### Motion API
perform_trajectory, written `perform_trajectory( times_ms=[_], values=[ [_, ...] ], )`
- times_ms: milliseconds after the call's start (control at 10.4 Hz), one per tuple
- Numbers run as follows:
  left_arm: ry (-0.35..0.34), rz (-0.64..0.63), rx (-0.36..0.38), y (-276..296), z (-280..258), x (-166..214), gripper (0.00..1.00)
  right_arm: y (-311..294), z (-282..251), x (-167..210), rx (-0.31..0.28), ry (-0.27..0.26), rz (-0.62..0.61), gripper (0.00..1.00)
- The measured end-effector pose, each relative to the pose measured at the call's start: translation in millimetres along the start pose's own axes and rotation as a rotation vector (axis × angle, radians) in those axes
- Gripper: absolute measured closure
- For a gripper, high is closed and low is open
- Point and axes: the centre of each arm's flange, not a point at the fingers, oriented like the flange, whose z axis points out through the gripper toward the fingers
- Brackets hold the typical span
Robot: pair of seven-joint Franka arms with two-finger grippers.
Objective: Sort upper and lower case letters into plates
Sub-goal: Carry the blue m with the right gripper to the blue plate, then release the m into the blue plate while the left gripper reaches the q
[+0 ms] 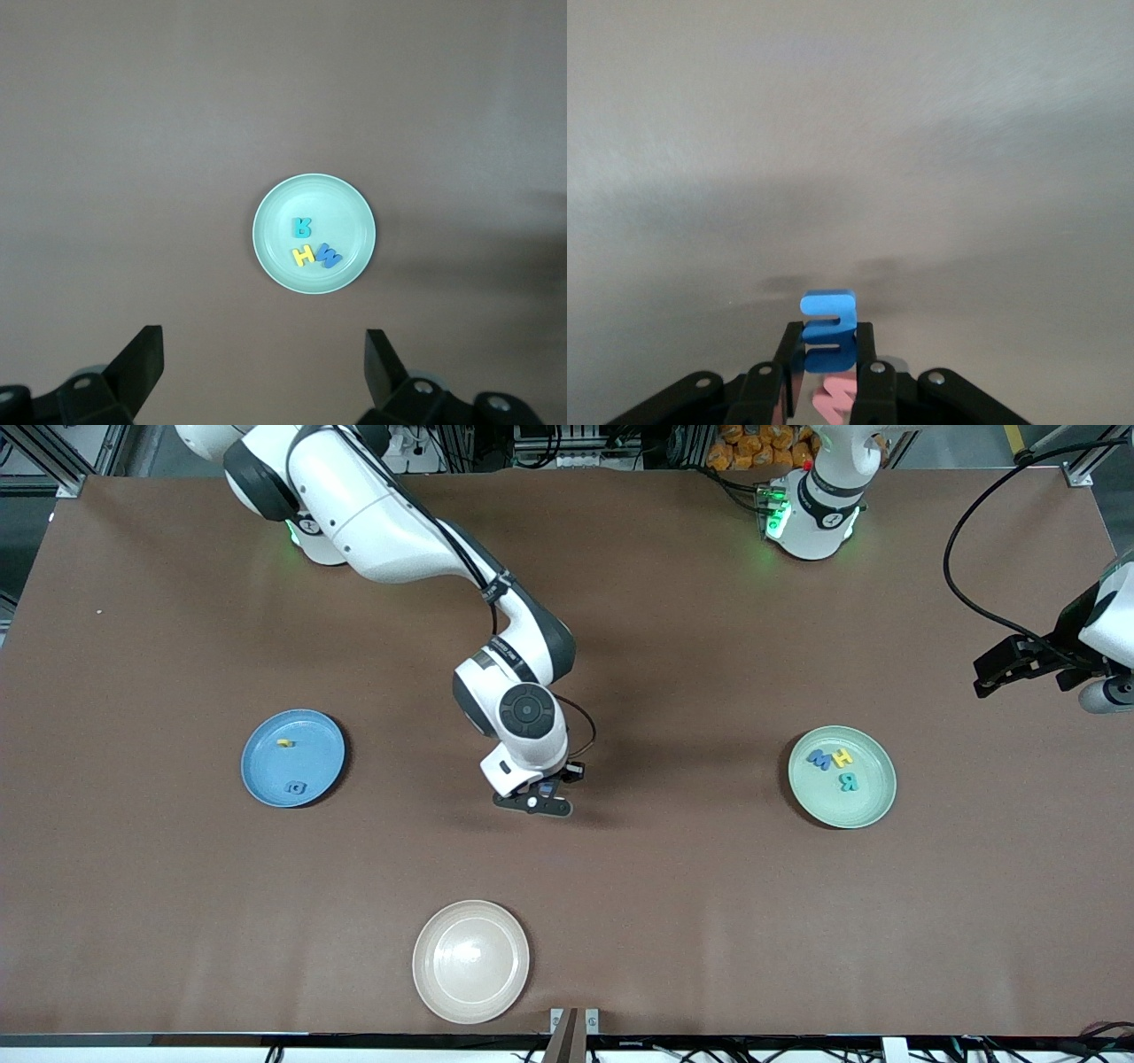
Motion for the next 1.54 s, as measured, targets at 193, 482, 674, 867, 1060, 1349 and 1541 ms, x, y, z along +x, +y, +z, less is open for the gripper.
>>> perform_trajectory(
  times_ms=[193,482,674,867,1060,1349,1541],
  values=[
    [-0.001,0.002,-0.001,1,0,0,0.0,30,-44,26,0.005,-0.031,0.022,0.73],
    [-0.006,0.011,-0.003,7,1,0,0.0,105,-92,71,-0.003,-0.074,0.078,0.73],
    [-0.012,0.022,-0.012,14,4,0,0.0,190,-104,104,0.005,-0.115,0.074,0.73],
    [-0.021,0.03,-0.032,22,6,-1,0.0,276,-110,113,-0.008,-0.174,0.099,0.73],
    [-0.034,0.03,-0.036,34,12,0,0.0,344,-101,106,-0.031,-0.244,0.174,0.73],
    [-0.064,-0.014,-0.041,84,26,-3,0.0,417,-57,97,-0.023,-0.27,0.243,0.73],
    [-0.098,-0.055,-0.075,112,39,-4,0.0,443,-20,80,-0.006,-0.228,0.261,0.73]
  ],
)
